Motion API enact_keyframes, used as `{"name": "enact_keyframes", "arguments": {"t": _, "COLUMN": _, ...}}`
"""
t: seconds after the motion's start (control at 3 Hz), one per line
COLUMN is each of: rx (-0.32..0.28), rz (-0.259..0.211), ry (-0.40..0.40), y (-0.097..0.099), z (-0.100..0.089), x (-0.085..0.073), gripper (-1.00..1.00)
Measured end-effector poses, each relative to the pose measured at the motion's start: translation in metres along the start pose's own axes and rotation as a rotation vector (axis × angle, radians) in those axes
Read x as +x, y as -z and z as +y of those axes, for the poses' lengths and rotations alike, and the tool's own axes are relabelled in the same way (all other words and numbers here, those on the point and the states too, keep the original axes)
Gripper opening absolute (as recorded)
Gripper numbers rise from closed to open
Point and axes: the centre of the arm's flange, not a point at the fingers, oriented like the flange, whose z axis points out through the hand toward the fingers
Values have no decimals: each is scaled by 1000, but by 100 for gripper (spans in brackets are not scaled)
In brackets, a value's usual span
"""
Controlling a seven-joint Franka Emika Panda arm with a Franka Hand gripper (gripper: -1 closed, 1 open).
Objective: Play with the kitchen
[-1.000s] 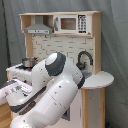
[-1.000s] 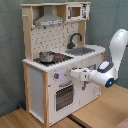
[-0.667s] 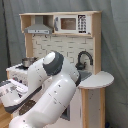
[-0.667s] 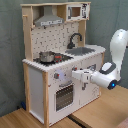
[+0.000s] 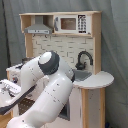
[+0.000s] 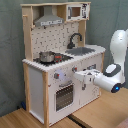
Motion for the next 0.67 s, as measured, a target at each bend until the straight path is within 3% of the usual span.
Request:
{"name": "enact_keyframes", "arguments": {"t": 0.33, "rx": -31, "rz": -24, "ry": -18, "y": 24, "z": 12, "x": 0, "gripper": 100}}
{"name": "enact_keyframes", "arguments": {"t": 0.67, "rx": -51, "rz": 7, "ry": -30, "y": 57, "z": 22, "x": 8, "gripper": 100}}
